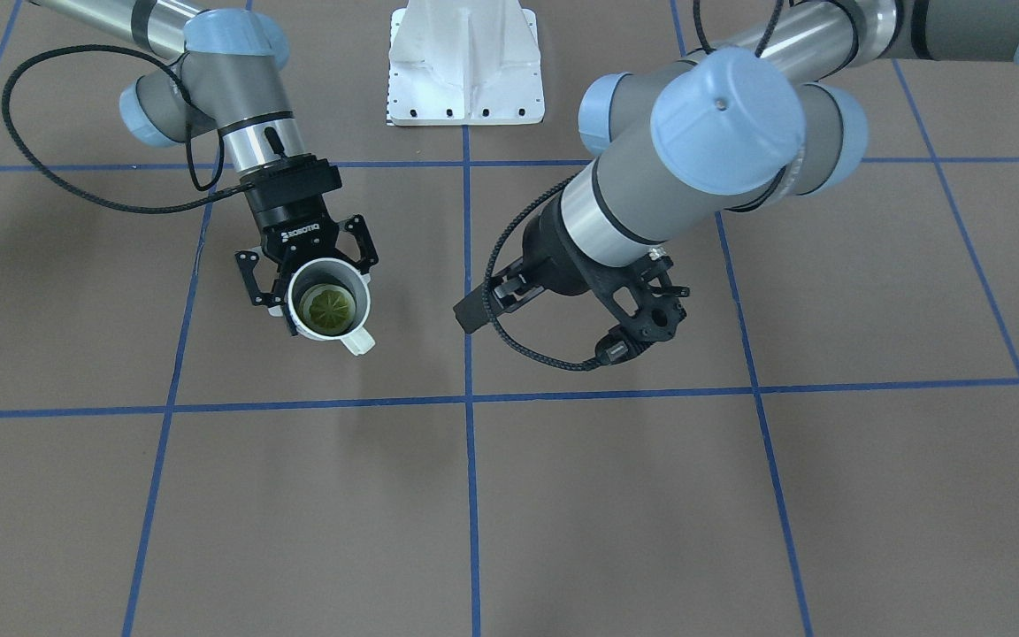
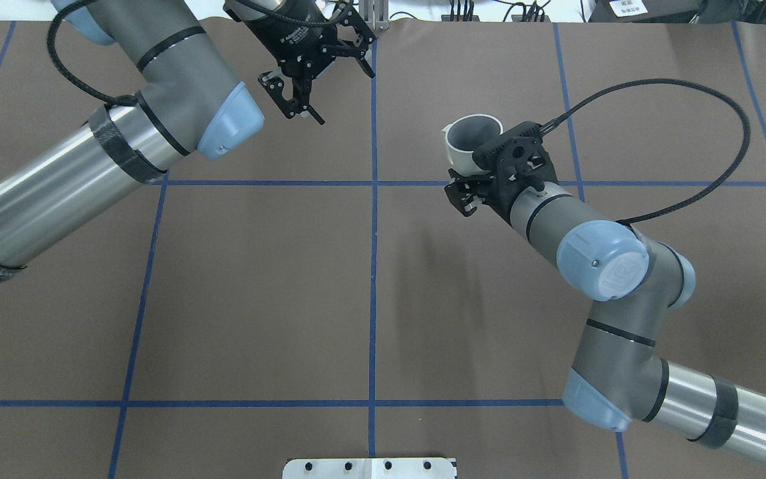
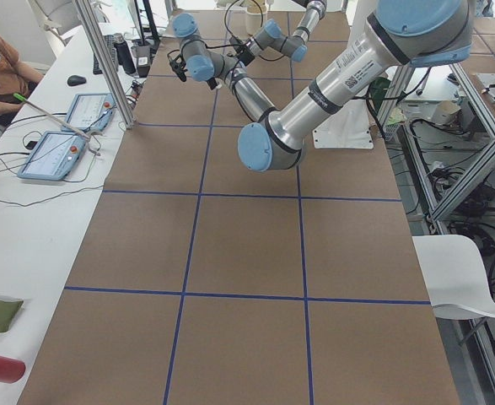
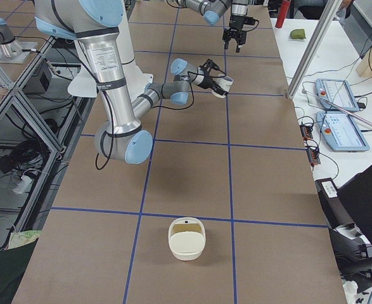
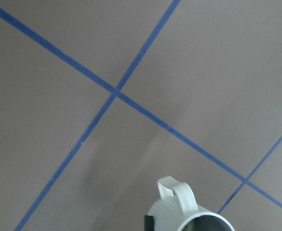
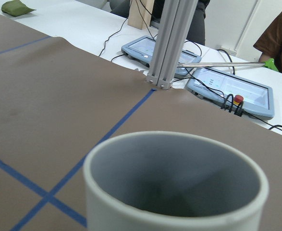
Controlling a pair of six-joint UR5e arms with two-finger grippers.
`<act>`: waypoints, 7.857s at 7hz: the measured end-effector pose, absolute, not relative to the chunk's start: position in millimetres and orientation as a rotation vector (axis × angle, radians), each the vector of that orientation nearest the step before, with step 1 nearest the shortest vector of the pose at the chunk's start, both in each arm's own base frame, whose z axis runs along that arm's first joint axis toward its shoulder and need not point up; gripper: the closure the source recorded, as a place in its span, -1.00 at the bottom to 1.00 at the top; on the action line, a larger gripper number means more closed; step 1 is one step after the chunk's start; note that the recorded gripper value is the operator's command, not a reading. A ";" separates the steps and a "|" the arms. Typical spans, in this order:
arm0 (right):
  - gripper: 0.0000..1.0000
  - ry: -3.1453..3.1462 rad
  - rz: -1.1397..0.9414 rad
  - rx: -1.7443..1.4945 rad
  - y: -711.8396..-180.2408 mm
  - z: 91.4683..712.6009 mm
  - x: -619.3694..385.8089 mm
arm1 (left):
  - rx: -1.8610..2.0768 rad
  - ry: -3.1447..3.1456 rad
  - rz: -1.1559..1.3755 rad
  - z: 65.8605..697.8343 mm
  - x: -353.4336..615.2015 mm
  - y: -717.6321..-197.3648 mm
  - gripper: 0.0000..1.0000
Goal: Left arm hands cup to right arm to dump lemon
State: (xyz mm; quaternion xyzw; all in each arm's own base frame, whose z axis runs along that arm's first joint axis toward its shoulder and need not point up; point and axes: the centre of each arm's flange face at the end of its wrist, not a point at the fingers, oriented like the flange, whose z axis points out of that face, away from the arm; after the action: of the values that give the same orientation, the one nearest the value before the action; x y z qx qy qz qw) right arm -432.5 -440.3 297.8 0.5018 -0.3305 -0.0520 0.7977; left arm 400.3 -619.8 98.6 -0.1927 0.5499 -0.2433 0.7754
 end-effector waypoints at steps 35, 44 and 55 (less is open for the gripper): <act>1.00 -2.181 1.683 -0.214 -270.6 725.1 64.9 | -0.153 1.252 -0.440 161.7 263.3 -604.2 -1.00; 1.00 -2.147 1.473 0.077 -272.2 719.1 63.4 | -0.153 1.248 -0.436 161.8 269.6 -602.5 -1.00; 1.00 -1.342 0.580 0.964 -283.1 734.5 45.9 | -0.160 1.243 -0.431 164.4 276.3 -599.6 -1.00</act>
State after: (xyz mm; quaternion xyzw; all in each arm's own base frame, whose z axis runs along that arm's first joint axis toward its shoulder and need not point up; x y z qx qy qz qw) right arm 45.9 -283.1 734.5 0.4229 -0.5883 0.2544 0.6406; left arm 276.3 -599.6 164.4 -0.0744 0.5771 -0.2001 0.7882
